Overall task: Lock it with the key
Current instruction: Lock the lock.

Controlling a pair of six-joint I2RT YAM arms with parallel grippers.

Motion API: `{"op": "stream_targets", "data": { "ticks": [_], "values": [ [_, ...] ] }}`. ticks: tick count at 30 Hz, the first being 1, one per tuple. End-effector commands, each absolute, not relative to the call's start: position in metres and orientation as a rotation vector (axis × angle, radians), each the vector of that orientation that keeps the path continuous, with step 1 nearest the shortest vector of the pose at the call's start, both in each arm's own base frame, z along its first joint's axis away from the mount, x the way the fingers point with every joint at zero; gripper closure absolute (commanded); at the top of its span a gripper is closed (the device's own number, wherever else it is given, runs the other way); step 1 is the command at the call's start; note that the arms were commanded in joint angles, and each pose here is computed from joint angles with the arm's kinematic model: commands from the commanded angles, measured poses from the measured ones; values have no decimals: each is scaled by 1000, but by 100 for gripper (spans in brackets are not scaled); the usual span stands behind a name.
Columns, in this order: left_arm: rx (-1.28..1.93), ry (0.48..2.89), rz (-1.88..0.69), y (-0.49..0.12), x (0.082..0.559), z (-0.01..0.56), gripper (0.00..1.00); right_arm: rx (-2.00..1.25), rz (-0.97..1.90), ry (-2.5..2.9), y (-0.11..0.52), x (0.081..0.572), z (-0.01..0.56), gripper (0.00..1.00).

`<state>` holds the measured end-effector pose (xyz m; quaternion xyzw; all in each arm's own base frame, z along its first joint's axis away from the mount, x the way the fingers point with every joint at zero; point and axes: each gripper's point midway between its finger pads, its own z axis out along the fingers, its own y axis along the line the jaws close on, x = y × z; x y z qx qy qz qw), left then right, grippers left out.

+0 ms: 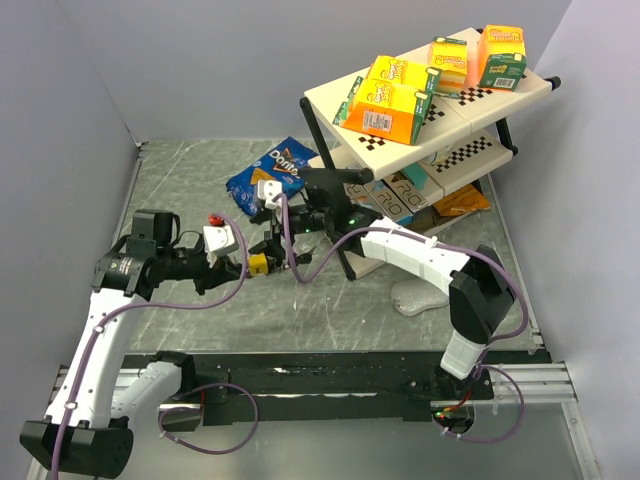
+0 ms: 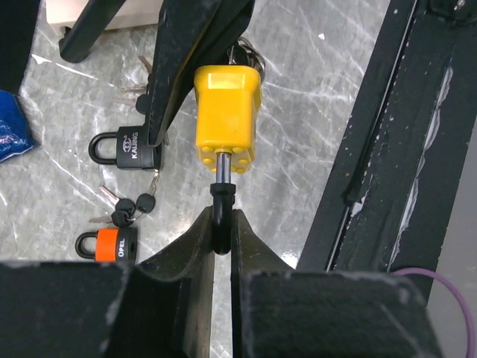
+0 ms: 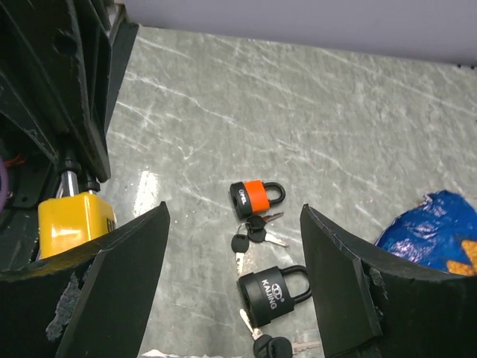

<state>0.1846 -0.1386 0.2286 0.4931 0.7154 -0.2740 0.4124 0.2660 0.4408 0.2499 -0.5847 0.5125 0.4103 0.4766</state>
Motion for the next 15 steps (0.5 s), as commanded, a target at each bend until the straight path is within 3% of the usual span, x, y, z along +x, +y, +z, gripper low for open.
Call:
{"op": "stream_targets", "data": {
  "ticks": [1,15],
  "values": [
    [1208,1660,-707,-151,193,269,99,-1462,1061,1118,430,248,300,20],
    [1229,1620,-711,-153,193,278,99,-1647,1127,1075,370,200,288,20]
  ]
}}
